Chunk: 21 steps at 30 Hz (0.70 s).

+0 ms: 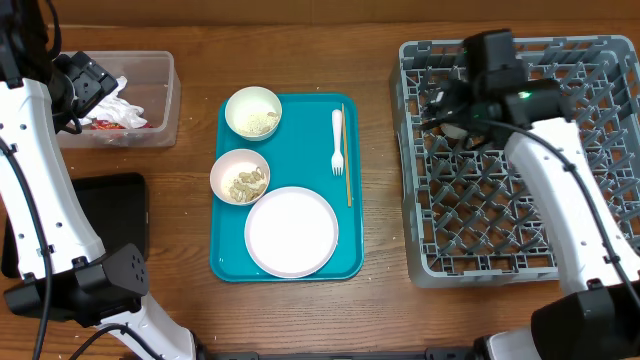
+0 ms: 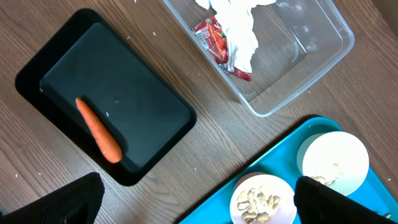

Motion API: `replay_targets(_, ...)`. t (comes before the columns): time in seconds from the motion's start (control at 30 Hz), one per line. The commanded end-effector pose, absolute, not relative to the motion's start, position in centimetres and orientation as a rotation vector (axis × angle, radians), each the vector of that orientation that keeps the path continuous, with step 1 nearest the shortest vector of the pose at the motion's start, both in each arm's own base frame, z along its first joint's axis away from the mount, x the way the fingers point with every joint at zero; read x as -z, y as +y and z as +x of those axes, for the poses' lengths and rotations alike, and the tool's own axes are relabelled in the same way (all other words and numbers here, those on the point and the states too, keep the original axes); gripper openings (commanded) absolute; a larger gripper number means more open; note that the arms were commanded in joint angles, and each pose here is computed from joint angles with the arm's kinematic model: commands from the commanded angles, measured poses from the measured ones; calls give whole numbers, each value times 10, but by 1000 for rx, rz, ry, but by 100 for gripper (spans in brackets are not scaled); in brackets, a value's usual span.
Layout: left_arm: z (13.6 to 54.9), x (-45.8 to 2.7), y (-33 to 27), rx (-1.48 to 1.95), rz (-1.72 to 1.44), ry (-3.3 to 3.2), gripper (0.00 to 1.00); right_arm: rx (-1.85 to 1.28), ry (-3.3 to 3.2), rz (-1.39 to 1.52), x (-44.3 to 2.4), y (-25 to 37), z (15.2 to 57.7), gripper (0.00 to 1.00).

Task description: Sort waste into correct bins and load items into the dishwasher rack

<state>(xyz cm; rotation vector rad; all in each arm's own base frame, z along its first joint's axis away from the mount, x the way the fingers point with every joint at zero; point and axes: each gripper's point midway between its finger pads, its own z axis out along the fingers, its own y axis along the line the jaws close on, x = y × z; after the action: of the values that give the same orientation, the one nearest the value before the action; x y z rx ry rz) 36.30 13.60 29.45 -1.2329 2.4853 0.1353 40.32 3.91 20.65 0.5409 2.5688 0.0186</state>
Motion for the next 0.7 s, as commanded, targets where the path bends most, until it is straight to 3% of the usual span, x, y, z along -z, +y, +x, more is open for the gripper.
replay_targets(0.0,365,-297,127,-48,-1232,2486,100,-4,2548,605,-208,19,405,100)
replay_targets(0.13,376,-297,85,288,-1142,2561,100,0,2543,622,-208,14,406,100)
replay_targets(0.23,385,-302,19,653,-715,2685,100,0,2543,622,-208,14,406,100)
replay_targets(0.3,383,-295,-11,707,-539,2750,99,0,2543,622,-208,14,406,100)
replay_targets(0.43,362,-242,-78,511,-292,3007,98,0,2543,622,-208,14,406,100)
replay_targets(0.57,348,-178,-102,12,-316,3093,100,0,2543,622,-208,14,406,100)
replay_targets(0.67,340,-143,-127,-10,-234,3120,100,0,2543,622,-208,14,406,100)
